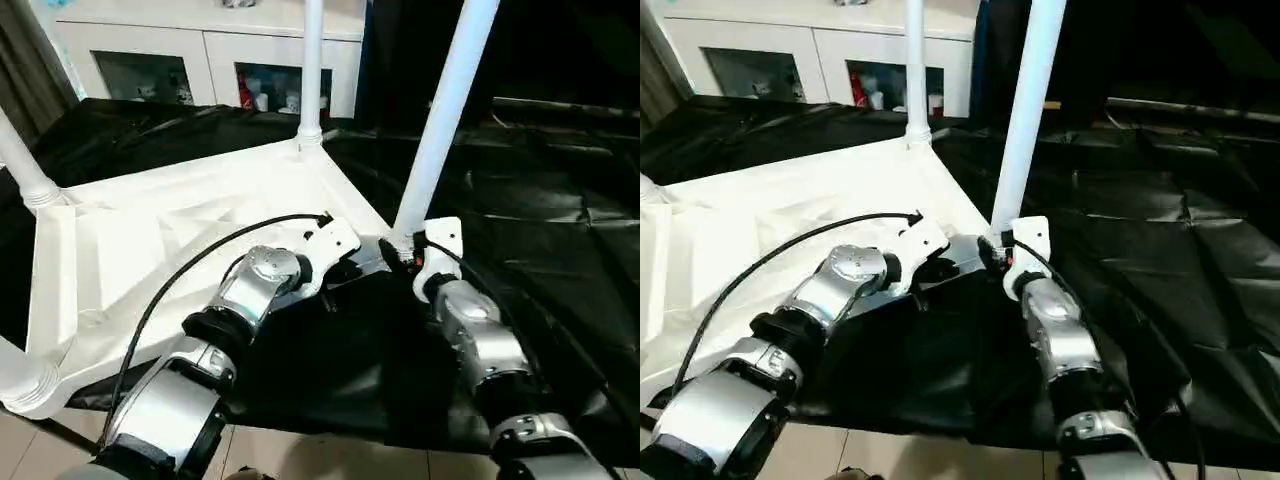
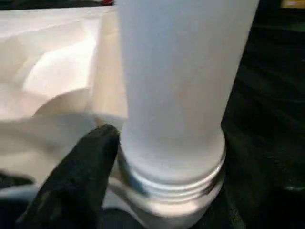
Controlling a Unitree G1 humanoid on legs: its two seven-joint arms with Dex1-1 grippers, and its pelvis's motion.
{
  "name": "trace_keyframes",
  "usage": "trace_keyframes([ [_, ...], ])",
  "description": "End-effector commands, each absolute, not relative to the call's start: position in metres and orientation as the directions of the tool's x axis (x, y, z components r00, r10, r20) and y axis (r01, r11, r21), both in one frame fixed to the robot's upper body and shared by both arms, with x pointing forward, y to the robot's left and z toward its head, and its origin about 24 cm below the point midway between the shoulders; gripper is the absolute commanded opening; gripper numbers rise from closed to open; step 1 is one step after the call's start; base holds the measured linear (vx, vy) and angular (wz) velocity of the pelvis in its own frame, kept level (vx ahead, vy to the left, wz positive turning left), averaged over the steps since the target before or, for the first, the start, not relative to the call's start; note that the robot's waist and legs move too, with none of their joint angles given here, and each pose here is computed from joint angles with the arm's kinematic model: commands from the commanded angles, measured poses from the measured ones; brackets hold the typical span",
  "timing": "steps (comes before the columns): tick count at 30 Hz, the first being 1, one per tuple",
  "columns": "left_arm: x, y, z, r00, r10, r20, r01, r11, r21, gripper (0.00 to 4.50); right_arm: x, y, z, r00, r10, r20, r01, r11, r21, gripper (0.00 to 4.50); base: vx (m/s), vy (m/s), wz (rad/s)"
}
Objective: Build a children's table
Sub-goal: Rotate leg to tighten
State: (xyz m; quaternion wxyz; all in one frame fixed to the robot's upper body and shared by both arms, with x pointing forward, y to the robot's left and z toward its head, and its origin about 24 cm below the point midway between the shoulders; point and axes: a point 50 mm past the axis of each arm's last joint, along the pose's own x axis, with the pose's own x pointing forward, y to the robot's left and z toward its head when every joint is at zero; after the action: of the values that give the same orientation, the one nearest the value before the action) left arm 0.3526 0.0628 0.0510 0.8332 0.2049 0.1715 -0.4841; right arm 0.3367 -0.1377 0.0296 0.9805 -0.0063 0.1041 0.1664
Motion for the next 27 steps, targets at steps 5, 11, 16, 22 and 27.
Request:
trace_keyframes([
  [5,0.349,0.080,0.053,0.434,-0.796,-0.422,0.901,0.399,0.173,0.00,0.333,-0.157,0.045,0.809,0.543,-0.225,-0.564,0.825,-0.036,3.92,0.000,0.000,0.00],
  [11,0.337,0.090,0.056,0.269,-0.870,-0.413,0.963,0.247,0.106,0.00,0.315,-0.168,0.050,0.634,0.716,-0.291,-0.757,0.651,-0.050,3.92,0.000,0.000,0.00],
  [16,0.326,0.098,0.057,0.133,-0.887,-0.443,0.991,0.123,0.050,0.00,0.308,-0.173,0.050,0.561,0.761,-0.327,-0.811,0.584,-0.030,3.92,0.000,0.000,0.00],
  [22,0.319,0.104,0.056,0.088,-0.888,-0.451,0.996,0.087,0.023,0.00,0.304,-0.168,0.047,0.516,0.782,-0.348,-0.838,0.546,-0.015,3.92,0.000,0.000,0.00],
  [27,0.317,0.106,0.056,0.082,-0.888,-0.453,0.996,0.084,0.015,0.00,0.305,-0.165,0.046,0.512,0.790,-0.337,-0.841,0.542,-0.008,3.55,0.000,0.000,0.00],
])
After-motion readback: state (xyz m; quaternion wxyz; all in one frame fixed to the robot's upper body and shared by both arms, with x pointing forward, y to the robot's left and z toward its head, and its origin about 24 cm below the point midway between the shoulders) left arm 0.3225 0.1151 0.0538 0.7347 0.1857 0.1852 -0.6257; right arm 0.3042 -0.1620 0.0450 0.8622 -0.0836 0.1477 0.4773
